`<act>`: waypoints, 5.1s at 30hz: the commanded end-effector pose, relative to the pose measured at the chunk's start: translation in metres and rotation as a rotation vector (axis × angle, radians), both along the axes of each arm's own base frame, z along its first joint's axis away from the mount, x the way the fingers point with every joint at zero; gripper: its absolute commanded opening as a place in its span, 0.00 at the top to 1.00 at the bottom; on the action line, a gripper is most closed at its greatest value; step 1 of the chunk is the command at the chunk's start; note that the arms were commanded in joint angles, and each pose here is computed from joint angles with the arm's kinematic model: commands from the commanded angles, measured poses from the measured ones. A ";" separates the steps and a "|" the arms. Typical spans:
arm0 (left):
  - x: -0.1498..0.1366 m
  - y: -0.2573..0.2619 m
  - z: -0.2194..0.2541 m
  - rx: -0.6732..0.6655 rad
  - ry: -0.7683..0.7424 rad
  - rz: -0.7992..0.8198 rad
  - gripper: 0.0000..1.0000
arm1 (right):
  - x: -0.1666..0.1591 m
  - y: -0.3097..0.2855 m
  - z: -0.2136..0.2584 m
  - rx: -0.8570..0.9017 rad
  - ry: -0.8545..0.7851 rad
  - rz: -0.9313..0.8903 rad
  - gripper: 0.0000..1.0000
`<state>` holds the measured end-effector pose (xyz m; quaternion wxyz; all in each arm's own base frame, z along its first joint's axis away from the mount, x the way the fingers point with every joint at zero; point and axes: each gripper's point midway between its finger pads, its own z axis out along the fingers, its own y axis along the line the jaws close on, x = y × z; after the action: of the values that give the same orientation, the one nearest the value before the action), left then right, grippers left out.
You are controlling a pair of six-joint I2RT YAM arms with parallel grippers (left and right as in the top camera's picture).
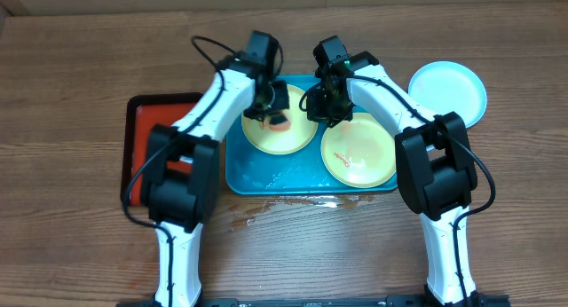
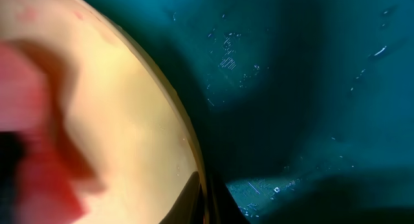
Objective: Clean dirty plates on tray and stack at the side
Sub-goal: 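Scrub the yellow plate with the sponge in the left gripper, then move the sponge back over the red tray with the left gripper, then lift the yellow plate with the right gripper and carry it right, then lower the yellow plate onto the white plate stack and release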
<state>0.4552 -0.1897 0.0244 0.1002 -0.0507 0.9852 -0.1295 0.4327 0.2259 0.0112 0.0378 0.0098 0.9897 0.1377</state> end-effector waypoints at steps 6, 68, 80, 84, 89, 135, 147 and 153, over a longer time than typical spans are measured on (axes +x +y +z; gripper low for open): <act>-0.002 0.001 -0.026 0.093 0.024 0.021 0.96 | 0.000 -0.011 -0.016 -0.061 -0.005 -0.026 0.96; 0.024 0.104 0.086 0.504 -0.200 0.220 0.96 | 0.007 -0.018 -0.009 -0.119 -0.049 0.028 0.96; 0.005 0.177 0.177 0.084 -0.202 0.446 0.96 | 0.028 -0.016 0.088 -0.485 -0.320 0.132 0.96; -0.016 0.212 0.163 0.108 -0.097 0.519 0.96 | 0.030 -0.011 0.135 -0.718 -0.481 0.164 0.96; -0.030 0.242 0.155 0.147 -0.044 0.576 0.96 | 0.020 -0.002 0.195 -1.052 -0.683 0.220 0.96; -0.034 0.253 0.154 0.167 -0.035 0.576 0.96 | 0.057 -0.120 0.161 0.053 -0.277 0.168 0.96; -0.032 0.253 0.154 0.167 -0.043 0.577 0.96 | 0.050 -0.318 0.102 0.044 -0.073 -0.431 0.96; -0.032 0.253 0.154 0.166 -0.043 0.577 0.96 | 0.029 -0.366 0.071 -0.003 -0.014 -0.531 0.96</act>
<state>0.4223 0.0636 0.1820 0.1601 -0.3217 0.9331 -0.0163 0.4688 -0.1336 0.1007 0.0998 0.2451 0.9561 0.1260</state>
